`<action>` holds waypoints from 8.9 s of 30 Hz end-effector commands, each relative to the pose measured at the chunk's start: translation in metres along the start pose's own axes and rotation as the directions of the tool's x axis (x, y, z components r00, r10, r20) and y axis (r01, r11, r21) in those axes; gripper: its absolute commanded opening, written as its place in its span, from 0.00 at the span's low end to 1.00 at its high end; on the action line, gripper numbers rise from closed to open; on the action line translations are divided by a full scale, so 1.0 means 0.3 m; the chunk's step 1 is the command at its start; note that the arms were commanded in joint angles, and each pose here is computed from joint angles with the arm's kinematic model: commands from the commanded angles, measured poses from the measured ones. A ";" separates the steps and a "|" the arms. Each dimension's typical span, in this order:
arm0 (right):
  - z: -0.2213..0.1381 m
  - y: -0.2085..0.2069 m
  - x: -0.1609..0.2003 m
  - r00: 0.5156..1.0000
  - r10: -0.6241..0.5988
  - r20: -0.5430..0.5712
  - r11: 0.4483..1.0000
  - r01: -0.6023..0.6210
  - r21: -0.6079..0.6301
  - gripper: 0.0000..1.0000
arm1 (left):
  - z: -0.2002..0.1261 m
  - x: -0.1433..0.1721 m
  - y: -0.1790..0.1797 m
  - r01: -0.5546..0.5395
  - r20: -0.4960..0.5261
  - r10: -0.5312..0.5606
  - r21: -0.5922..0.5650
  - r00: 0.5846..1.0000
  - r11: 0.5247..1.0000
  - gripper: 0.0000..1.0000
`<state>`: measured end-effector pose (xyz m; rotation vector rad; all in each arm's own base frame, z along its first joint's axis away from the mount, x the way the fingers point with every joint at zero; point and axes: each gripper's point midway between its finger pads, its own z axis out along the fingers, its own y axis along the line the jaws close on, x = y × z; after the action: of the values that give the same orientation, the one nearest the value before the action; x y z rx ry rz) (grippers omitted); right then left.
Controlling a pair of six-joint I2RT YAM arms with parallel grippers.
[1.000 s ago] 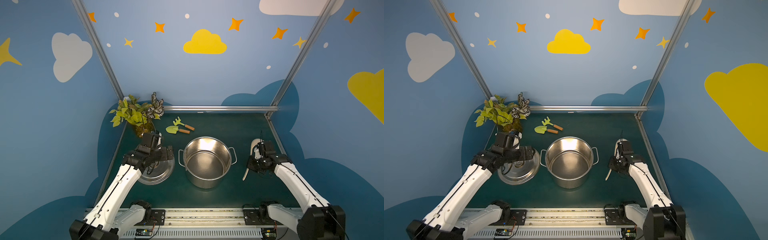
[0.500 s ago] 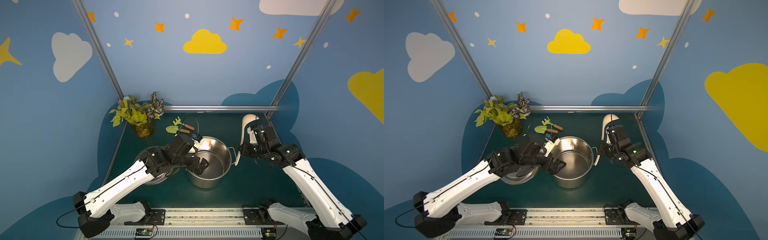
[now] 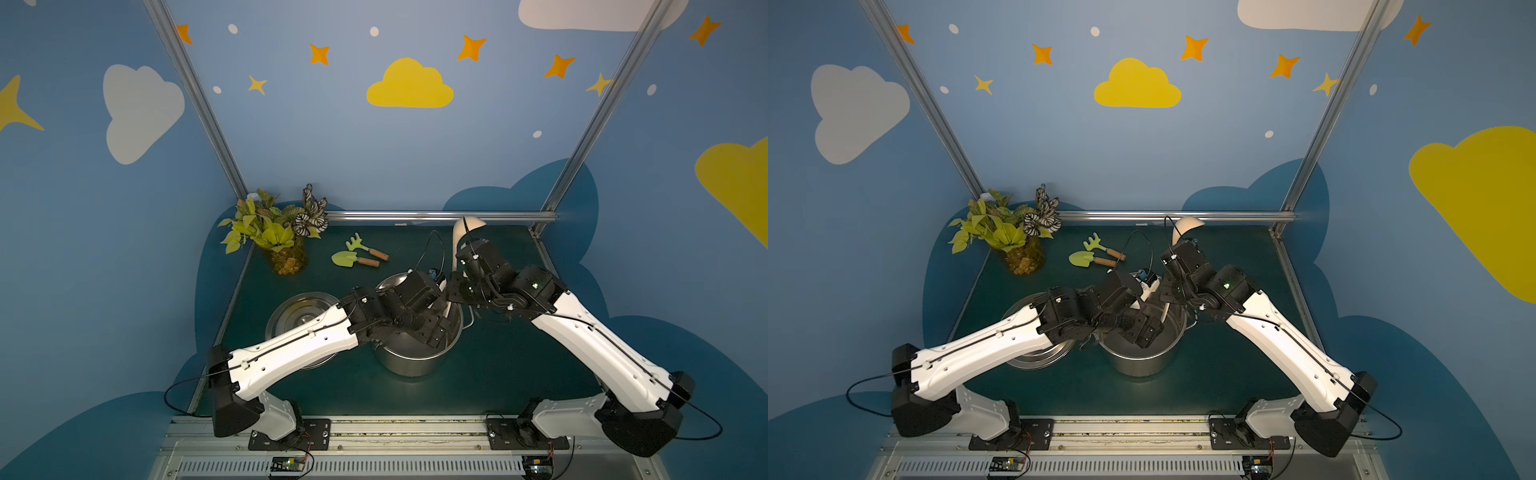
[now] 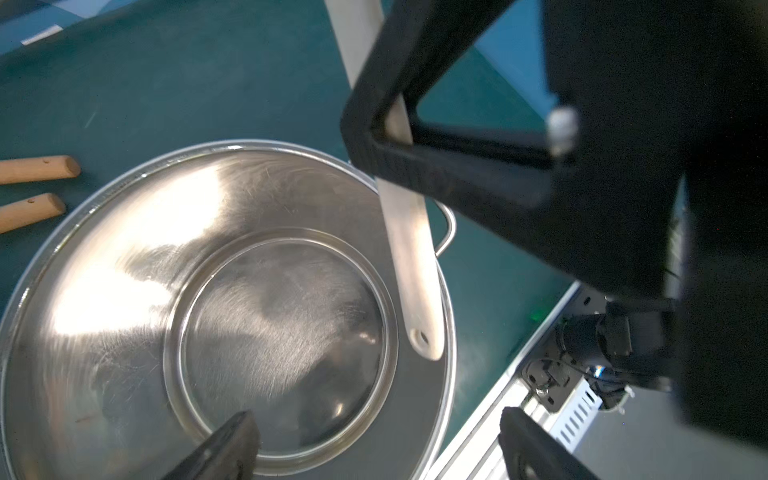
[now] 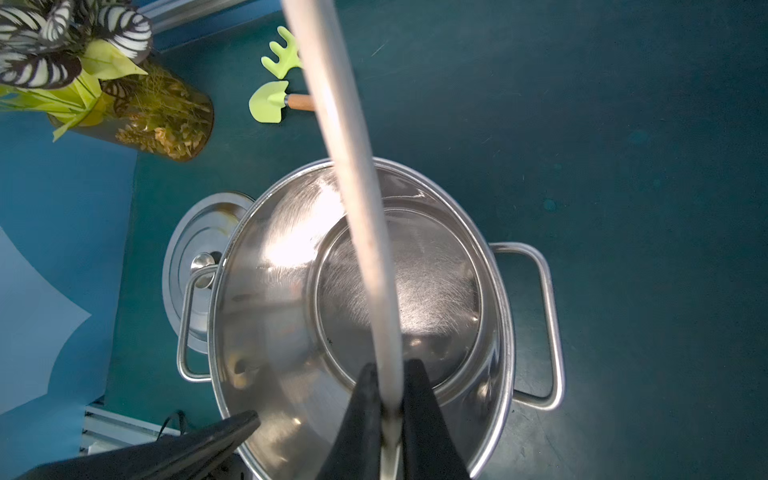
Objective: Stir the soup with a spoon
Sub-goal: Adjust the spoon, then stir the soup in the pan with a stick.
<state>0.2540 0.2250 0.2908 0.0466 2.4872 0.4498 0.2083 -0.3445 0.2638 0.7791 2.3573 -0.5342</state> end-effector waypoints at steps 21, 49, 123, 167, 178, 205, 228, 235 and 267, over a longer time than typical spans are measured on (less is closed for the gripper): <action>-0.085 0.075 -0.014 0.992 0.114 0.049 0.986 -0.107 -0.129 0.00 | 0.084 -0.106 0.010 0.095 0.141 -0.105 0.075 0.984 0.993 0.40; -0.238 0.042 -0.026 0.975 0.142 0.169 0.918 -0.065 -0.392 0.58 | 0.031 -0.149 0.007 0.277 0.178 -0.380 0.427 0.908 0.861 0.02; -0.194 0.083 -0.003 0.974 0.214 -0.072 0.664 -0.199 -0.721 0.51 | -0.118 -0.223 -0.010 0.297 0.139 -0.606 0.773 0.783 0.560 0.02; -0.109 0.289 0.107 0.953 0.295 -0.070 0.561 -0.232 -0.795 0.00 | -0.095 -0.186 0.160 0.490 0.181 -0.873 0.768 0.453 0.413 0.25; -0.176 0.144 0.074 0.950 0.304 0.075 0.699 -0.169 -0.695 0.00 | -0.097 -0.088 0.245 0.563 0.270 -0.779 0.563 0.566 0.605 0.67; -0.361 -0.040 0.318 0.819 -0.268 -0.507 0.950 0.136 -0.282 0.00 | -0.175 0.297 0.496 0.569 -0.048 -0.567 0.100 0.822 0.816 0.66; -0.141 0.032 0.273 0.728 -0.299 -0.616 0.954 0.241 -0.179 0.00 | -0.059 0.319 0.536 0.563 -0.096 -0.555 0.091 0.826 0.822 0.13; -0.115 0.101 0.326 0.662 -0.337 -0.669 0.940 0.281 -0.195 0.00 | -0.060 0.321 0.546 0.565 -0.087 -0.559 0.076 0.824 0.822 0.03; -0.086 0.007 0.342 0.591 -0.287 -0.754 0.939 0.329 -0.100 0.00 | -0.052 0.309 0.576 0.576 -0.083 -0.573 0.026 0.815 0.817 0.02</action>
<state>0.1916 0.2568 0.2479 -0.6299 3.0894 0.3915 0.2498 -0.1707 0.1826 0.0214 2.6550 -0.8562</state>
